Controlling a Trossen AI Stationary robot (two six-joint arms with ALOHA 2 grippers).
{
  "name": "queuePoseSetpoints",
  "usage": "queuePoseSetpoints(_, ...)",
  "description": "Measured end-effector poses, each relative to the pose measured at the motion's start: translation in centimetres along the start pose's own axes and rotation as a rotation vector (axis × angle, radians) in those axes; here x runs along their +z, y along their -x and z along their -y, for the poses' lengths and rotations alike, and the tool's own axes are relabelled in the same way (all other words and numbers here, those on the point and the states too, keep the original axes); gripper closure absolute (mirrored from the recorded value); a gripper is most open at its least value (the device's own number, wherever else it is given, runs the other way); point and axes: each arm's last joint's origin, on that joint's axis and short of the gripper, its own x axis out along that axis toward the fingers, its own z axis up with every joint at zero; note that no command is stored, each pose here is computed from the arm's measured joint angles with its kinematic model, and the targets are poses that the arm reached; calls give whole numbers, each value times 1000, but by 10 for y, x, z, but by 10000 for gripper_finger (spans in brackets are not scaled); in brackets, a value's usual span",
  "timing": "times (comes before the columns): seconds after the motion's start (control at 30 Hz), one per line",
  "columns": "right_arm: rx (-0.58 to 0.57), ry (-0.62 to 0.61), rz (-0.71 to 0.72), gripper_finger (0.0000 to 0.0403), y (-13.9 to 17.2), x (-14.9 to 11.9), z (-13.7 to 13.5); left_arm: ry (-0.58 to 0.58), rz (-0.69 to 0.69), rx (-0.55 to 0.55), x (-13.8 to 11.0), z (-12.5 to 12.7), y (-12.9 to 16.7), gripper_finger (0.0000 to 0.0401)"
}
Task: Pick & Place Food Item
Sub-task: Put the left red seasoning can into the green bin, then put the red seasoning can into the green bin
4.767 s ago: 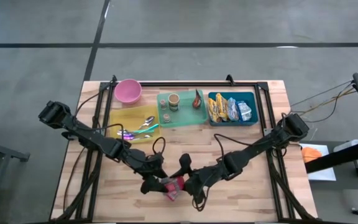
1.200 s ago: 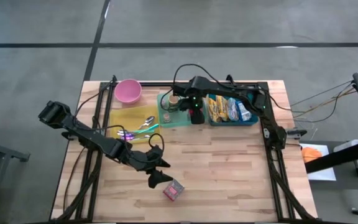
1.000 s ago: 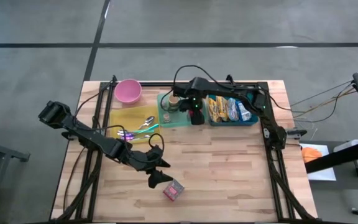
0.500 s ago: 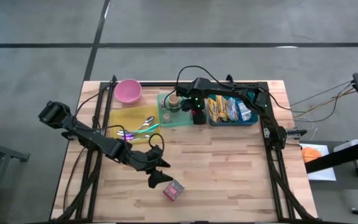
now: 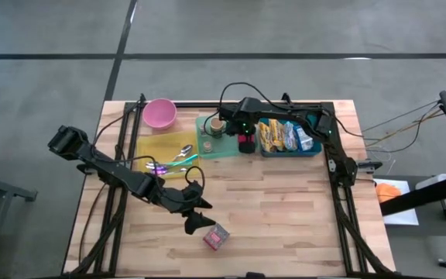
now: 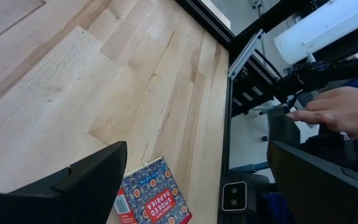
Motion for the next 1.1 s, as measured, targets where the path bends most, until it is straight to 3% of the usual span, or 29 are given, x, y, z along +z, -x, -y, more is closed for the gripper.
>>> queuePoseSetpoints(0.37,4,-5,42,72,38,-11,-18,0,0,0,0,0,0,9)
queuePoseSetpoints(0.73,-17,23,200,137,101,-30,-61,0,0,0,0,0,0,9)
queuePoseSetpoints(1.1,19,124,272,264,125,-59,-128,0,0,0,0,0,0,9)
